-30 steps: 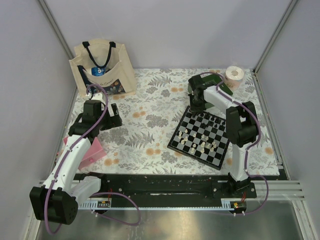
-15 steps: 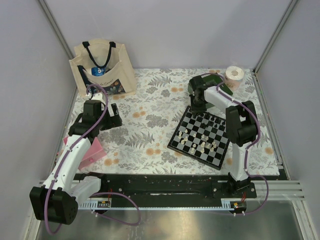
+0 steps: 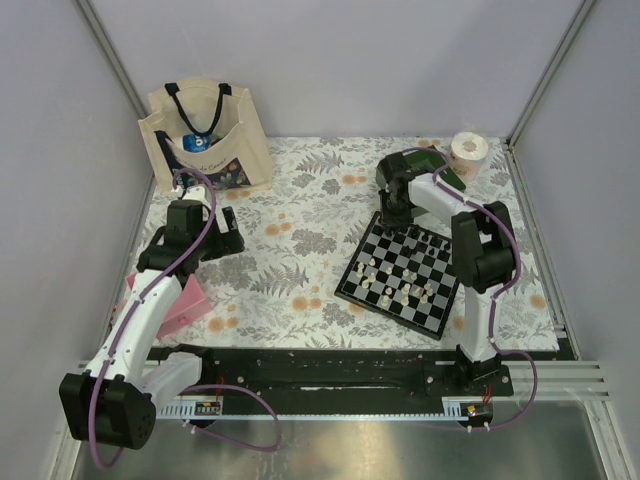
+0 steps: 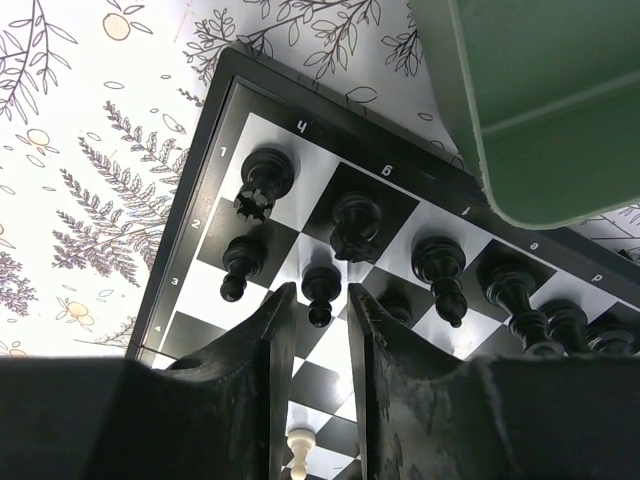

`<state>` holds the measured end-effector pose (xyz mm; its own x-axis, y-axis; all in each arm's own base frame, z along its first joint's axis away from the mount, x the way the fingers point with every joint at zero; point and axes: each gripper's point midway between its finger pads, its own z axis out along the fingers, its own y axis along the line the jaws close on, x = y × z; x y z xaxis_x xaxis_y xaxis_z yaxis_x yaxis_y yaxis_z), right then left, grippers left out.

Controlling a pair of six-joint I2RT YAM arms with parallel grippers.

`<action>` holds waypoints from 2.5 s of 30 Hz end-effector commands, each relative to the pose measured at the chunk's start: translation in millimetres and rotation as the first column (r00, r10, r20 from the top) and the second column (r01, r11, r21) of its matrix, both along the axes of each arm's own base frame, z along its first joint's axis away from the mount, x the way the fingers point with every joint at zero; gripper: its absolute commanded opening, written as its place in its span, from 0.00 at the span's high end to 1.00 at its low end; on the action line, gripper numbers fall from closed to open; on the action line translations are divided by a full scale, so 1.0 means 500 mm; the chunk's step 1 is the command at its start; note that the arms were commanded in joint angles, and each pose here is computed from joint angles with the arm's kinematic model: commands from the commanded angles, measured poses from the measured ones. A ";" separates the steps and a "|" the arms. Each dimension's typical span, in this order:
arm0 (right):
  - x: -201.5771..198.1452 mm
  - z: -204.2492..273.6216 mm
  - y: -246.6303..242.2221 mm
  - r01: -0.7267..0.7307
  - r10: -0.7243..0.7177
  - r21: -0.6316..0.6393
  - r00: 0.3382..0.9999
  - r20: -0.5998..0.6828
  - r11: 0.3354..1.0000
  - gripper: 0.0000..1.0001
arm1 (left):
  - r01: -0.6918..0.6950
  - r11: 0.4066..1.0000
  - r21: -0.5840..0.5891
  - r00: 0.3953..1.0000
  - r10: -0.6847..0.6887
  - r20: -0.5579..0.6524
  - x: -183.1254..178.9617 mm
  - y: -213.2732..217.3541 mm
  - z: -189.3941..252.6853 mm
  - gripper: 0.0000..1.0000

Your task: Set up the chess pieces on the board

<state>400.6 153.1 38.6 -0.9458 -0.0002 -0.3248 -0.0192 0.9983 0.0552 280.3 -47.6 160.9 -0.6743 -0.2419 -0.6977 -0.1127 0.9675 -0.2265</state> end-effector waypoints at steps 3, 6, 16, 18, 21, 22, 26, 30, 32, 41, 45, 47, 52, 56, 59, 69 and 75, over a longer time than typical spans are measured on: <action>0.001 0.094 0.005 -0.009 0.004 0.059 0.996 0.093 0.998 0.63 | 0.013 1.000 -0.014 0.997 -0.012 0.076 0.021 -0.005 0.049 0.01; -0.022 0.108 -0.008 -0.008 0.003 0.046 0.995 0.102 0.999 0.62 | 0.012 1.000 -0.013 0.997 -0.010 0.080 0.020 -0.005 0.051 0.01; -0.090 0.094 -0.079 0.068 -0.067 -0.004 0.991 0.117 0.998 0.60 | 0.016 1.000 -0.019 0.996 -0.014 0.085 0.020 -0.007 0.053 0.01; -0.093 0.091 -0.093 0.087 -0.085 -0.009 0.990 0.116 0.996 0.60 | 0.017 1.000 -0.019 0.996 -0.015 0.083 0.020 -0.008 0.053 0.01; -0.096 0.097 -0.108 0.109 -0.107 -0.003 0.986 0.129 0.994 0.61 | 0.016 1.000 -0.020 0.997 -0.014 0.081 0.019 -0.008 0.051 0.01; -0.097 0.098 -0.113 0.115 -0.113 -0.006 0.985 0.133 0.993 0.61 | 0.016 1.000 -0.021 0.996 -0.014 0.083 0.020 -0.008 0.052 0.01; -0.098 0.094 -0.138 0.154 -0.154 0.011 0.980 0.129 0.988 0.61 | 0.017 1.000 -0.019 0.996 -0.015 0.083 0.020 -0.007 0.052 0.01; -0.093 0.091 -0.148 0.165 -0.165 0.016 0.979 0.123 0.986 0.62 | 0.015 1.000 -0.019 0.997 -0.013 0.080 0.020 -0.007 0.051 0.01; -0.089 0.092 -0.143 0.157 -0.159 0.026 0.980 0.122 0.987 0.62 | 0.016 1.000 -0.020 0.997 -0.014 0.080 0.021 -0.008 0.051 0.01; -0.078 0.058 -0.125 0.143 -0.146 0.045 0.987 0.068 0.989 0.63 | 0.016 1.000 -0.020 0.997 -0.014 0.078 0.021 -0.008 0.050 0.01; -0.072 0.046 -0.124 0.145 -0.147 0.045 0.987 0.057 0.988 0.63 | 0.016 1.000 -0.020 0.997 -0.014 0.077 0.021 -0.008 0.049 0.01; -0.068 0.044 -0.122 0.142 -0.145 0.047 0.988 0.057 0.989 0.63 | 0.015 1.000 -0.018 0.997 -0.014 0.075 0.021 -0.007 0.048 0.01; -0.058 0.035 -0.121 0.142 -0.144 0.041 0.988 0.052 0.989 0.63 | 0.015 1.000 -0.017 0.997 -0.014 0.074 0.020 -0.007 0.048 0.01; -0.062 0.025 -0.121 0.141 -0.142 0.036 0.989 0.035 0.989 0.67 | 0.015 1.000 -0.017 0.997 -0.014 0.072 0.020 -0.007 0.046 0.01; -0.069 0.024 -0.122 0.141 -0.143 0.038 0.989 0.031 0.989 0.67 | 0.015 1.000 -0.017 0.997 -0.014 0.074 0.020 -0.007 0.047 0.01; -0.085 0.036 -0.117 0.133 -0.136 0.062 0.990 0.039 0.989 0.66 | 0.015 1.000 -0.015 0.997 -0.014 0.076 0.020 -0.006 0.048 0.01; -0.087 0.037 -0.122 0.138 -0.140 0.049 0.989 0.039 0.989 0.66 | 0.015 1.000 -0.017 0.997 -0.014 0.074 0.021 -0.007 0.047 0.01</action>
